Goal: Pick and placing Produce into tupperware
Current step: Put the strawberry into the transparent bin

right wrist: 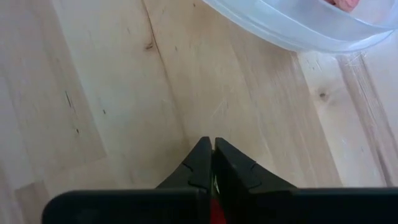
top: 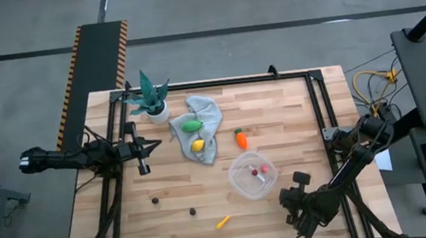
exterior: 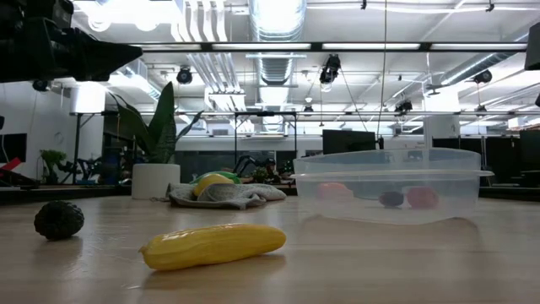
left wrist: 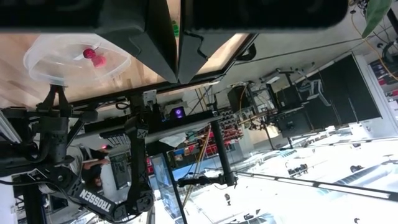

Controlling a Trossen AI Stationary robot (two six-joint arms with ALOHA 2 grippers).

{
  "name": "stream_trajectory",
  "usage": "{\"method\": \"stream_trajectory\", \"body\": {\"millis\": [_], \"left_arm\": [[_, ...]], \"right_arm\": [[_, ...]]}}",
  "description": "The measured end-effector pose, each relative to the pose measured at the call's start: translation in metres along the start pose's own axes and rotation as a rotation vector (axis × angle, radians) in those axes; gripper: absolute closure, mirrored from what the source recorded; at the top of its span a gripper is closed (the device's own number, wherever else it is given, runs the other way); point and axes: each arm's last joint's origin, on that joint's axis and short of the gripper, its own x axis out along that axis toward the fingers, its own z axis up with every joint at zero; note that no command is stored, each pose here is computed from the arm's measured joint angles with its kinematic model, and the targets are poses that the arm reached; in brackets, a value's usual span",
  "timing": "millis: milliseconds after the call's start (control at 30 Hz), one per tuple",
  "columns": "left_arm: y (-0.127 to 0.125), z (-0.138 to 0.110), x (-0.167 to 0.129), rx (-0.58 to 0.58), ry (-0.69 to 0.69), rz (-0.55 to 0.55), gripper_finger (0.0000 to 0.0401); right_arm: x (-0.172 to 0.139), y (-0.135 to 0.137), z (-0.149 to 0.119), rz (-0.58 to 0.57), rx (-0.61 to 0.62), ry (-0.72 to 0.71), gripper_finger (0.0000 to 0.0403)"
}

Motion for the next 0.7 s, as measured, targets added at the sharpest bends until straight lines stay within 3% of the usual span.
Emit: {"method": "stream_trajectory", "body": {"millis": [333,700], "left_arm": [[0.0,0.0,0.0,0.0,-0.001,0.0,0.0401],[0.0,0.0,0.0,0.0,-0.001,0.0,0.0401]], "right_arm": [[-0.013,-0.008,0.008,0.031,0.019,-0.014,0.0394],[-0.031,-0.025,0.028,0.042,0.025,-0.131,0.0394]]}}
